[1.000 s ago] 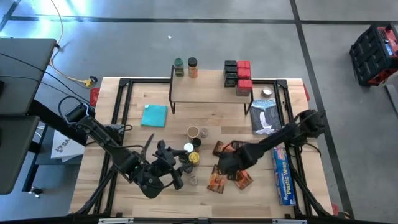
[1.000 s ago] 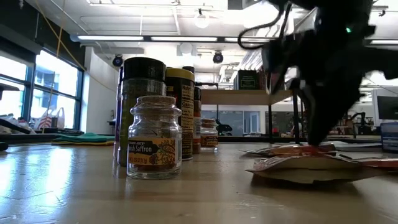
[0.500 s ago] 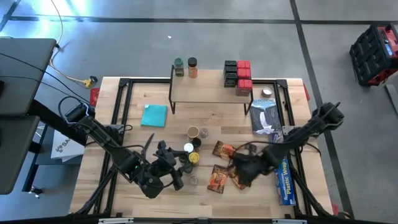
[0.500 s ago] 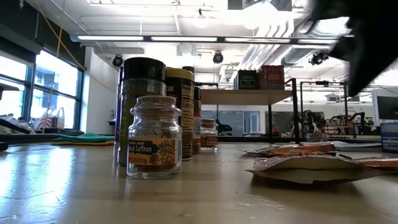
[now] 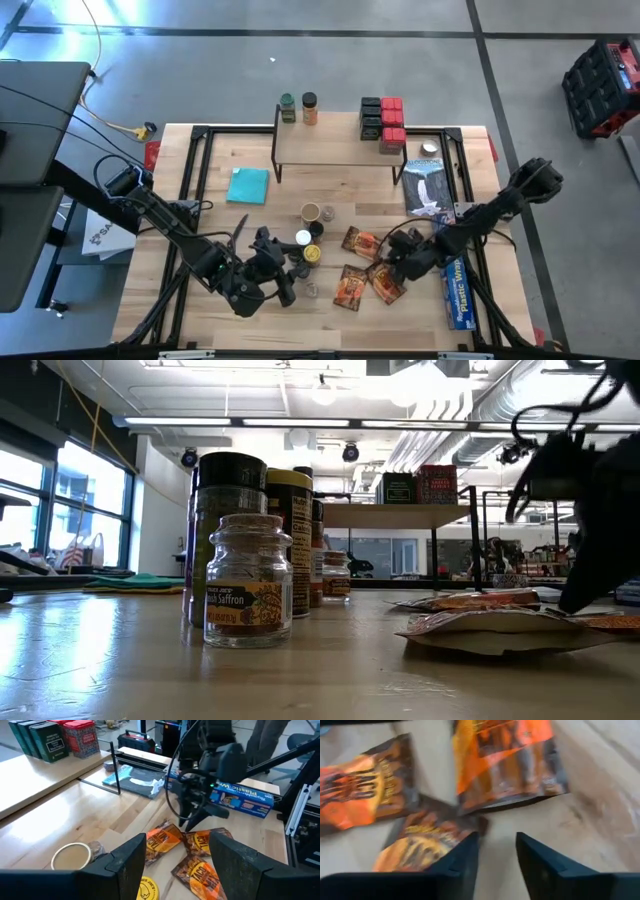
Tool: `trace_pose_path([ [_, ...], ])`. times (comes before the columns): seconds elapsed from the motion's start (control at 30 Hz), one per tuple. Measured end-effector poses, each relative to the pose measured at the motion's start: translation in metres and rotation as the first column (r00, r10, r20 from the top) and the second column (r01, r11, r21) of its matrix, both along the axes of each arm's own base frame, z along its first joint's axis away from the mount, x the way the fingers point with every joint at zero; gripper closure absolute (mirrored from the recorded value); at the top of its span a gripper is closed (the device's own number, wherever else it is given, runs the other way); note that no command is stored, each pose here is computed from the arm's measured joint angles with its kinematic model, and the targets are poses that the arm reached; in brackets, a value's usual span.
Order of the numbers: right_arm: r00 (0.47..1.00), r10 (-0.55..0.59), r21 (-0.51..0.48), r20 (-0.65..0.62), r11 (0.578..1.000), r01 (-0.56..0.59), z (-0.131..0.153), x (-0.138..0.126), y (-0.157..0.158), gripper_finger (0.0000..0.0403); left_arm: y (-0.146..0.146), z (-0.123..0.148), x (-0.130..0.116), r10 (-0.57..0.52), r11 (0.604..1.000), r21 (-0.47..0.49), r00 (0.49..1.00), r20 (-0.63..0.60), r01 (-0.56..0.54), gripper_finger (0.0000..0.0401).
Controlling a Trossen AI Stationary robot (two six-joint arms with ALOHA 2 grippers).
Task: Shelf spices
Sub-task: Put the orange seasoning pack on the shelf
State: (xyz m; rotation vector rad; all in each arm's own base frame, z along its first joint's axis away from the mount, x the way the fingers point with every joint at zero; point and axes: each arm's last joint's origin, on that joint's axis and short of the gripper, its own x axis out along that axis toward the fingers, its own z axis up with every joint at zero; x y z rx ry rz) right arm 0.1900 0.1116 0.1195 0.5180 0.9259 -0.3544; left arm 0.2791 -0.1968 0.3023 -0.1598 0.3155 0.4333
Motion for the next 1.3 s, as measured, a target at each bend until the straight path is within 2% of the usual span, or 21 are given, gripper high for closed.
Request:
trace_pose_path([
  [0.1, 0.995, 0.058, -0.007, 0.075, 0.998, -0.058, -0.007, -0.002, -0.004, 0.0245, 0.001, 0.0, 0.001, 0.004, 1.0, 0.0, 1.0, -0.001, -0.004, 0.0191],
  [0.23, 0.972, 0.182, -0.04, 0.151, 0.983, -0.178, -0.014, -0.005, -0.003, 0.0236, 0.005, 0.0, 0.003, 0.013, 1.0, 0.001, 1.0, -0.006, -0.013, 0.0191],
  [0.5, 0.951, 0.285, -0.159, 0.116, 0.951, -0.266, -0.03, -0.002, -0.001, 0.0245, 0.015, -0.002, 0.01, 0.007, 1.0, 0.004, 0.999, -0.046, -0.007, 0.0191],
  [0.63, 0.941, 0.322, -0.197, 0.102, 0.934, -0.298, -0.035, -0.003, 0.003, 0.0281, 0.017, -0.003, 0.012, -0.003, 1.0, -0.006, 0.998, -0.056, 0.003, 0.0191],
  [0.87, 0.949, 0.299, -0.189, 0.104, 0.942, -0.277, -0.036, -0.006, 0.006, 0.039, 0.017, -0.003, 0.011, -0.006, 1.0, 0.0, 0.998, -0.059, 0.006, 0.0191],
  [1.03, 0.941, 0.309, -0.142, 0.138, 0.947, -0.29, -0.016, -0.002, 0.01, 0.0399, 0.017, -0.003, 0.011, -0.006, 1.0, -0.001, 0.998, -0.058, 0.006, 0.0191],
  [1.13, 0.924, 0.329, -0.136, 0.196, 0.942, -0.307, 0.012, 0.006, 0.019, 0.0401, 0.017, -0.002, 0.011, 0.002, 1.0, 0.004, 0.999, -0.052, -0.002, 0.0191],
  [1.3, 0.915, 0.356, -0.265, 0.191, 0.916, -0.301, 0.061, 0.013, 0.032, 0.0402, 0.017, -0.002, 0.014, 0.029, 0.998, 0.055, 0.999, -0.031, -0.028, 0.0191],
])
